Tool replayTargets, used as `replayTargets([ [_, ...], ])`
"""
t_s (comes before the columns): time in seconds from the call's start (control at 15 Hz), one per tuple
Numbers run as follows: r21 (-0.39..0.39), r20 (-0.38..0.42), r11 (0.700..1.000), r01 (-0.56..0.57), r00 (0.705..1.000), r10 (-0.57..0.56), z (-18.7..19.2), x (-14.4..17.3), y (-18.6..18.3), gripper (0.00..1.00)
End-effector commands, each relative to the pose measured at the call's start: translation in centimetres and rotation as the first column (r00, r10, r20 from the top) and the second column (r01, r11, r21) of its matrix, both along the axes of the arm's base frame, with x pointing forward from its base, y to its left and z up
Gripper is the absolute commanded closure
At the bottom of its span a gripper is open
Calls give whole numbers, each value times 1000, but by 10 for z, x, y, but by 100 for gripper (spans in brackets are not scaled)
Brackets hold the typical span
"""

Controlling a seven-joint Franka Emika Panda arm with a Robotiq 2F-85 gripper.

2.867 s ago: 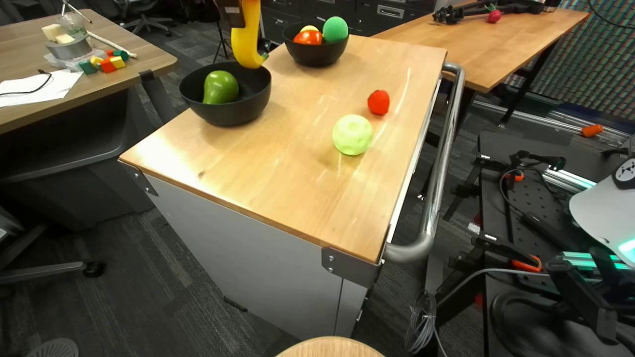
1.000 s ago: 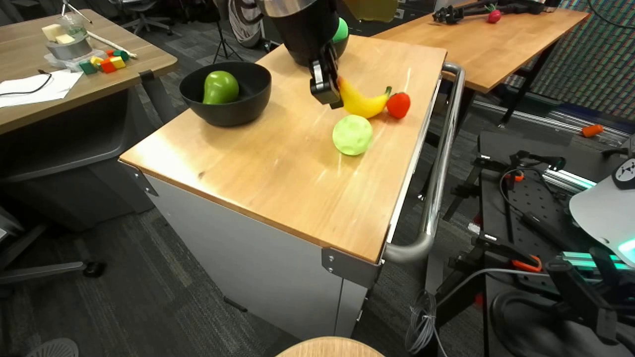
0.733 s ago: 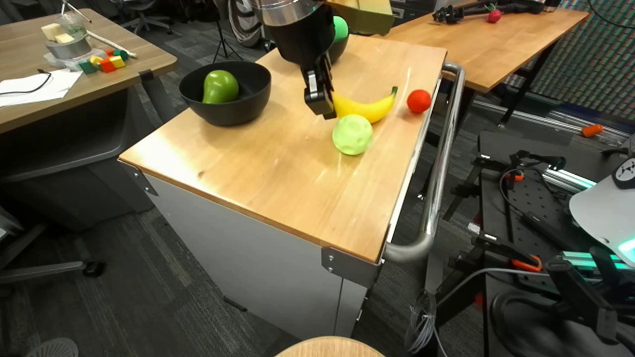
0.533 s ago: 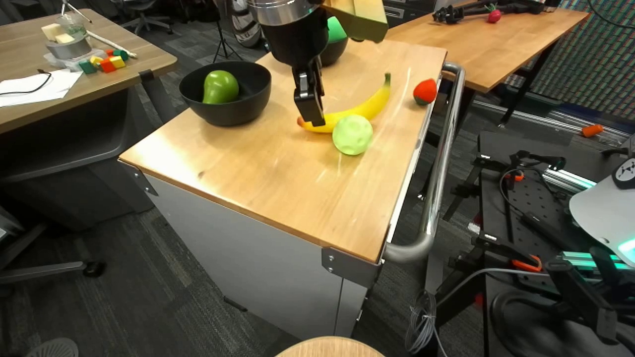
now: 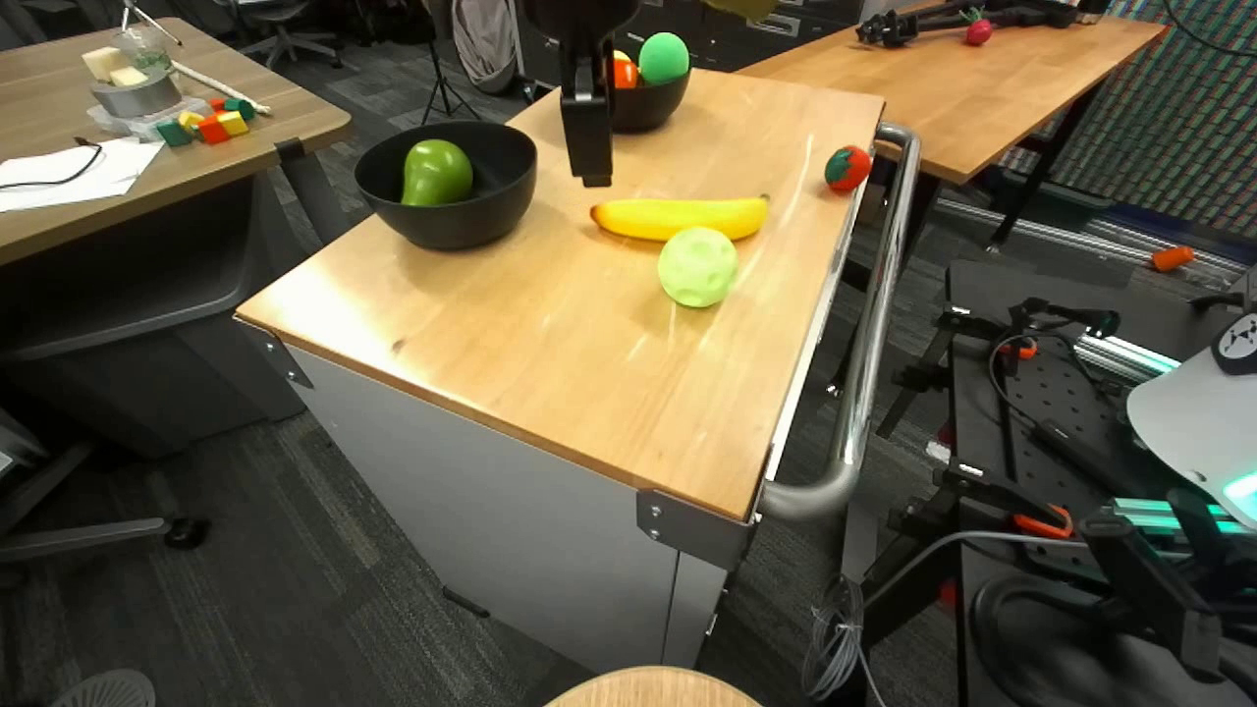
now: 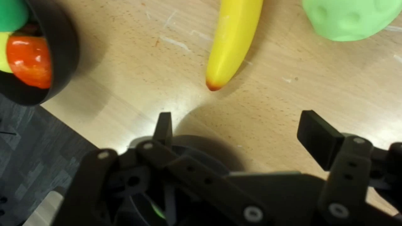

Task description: Take the fruits out of the left and right bowl respectively and put them on the table

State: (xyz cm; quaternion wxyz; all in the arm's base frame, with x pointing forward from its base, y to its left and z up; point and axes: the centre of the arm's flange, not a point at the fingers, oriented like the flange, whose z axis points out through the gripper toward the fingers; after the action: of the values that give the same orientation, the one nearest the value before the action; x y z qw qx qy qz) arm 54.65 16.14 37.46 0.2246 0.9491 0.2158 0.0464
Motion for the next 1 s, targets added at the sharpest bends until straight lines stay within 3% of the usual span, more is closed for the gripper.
replayTargets([
  [0.0,-2,82,999,38,996,-37,38,-23,-20,0],
  [0.27,-13,69,989,144,987,-143,59,-41,-70,0],
  [0.4,65,36,982,180,983,-182,65,-51,-104,0],
  [0.47,14,37,986,164,986,-165,50,-29,-75,0],
  [0.67,17,29,984,177,984,-178,50,-31,-86,0],
  [0.93,50,89,987,155,983,-159,22,16,-65,0],
])
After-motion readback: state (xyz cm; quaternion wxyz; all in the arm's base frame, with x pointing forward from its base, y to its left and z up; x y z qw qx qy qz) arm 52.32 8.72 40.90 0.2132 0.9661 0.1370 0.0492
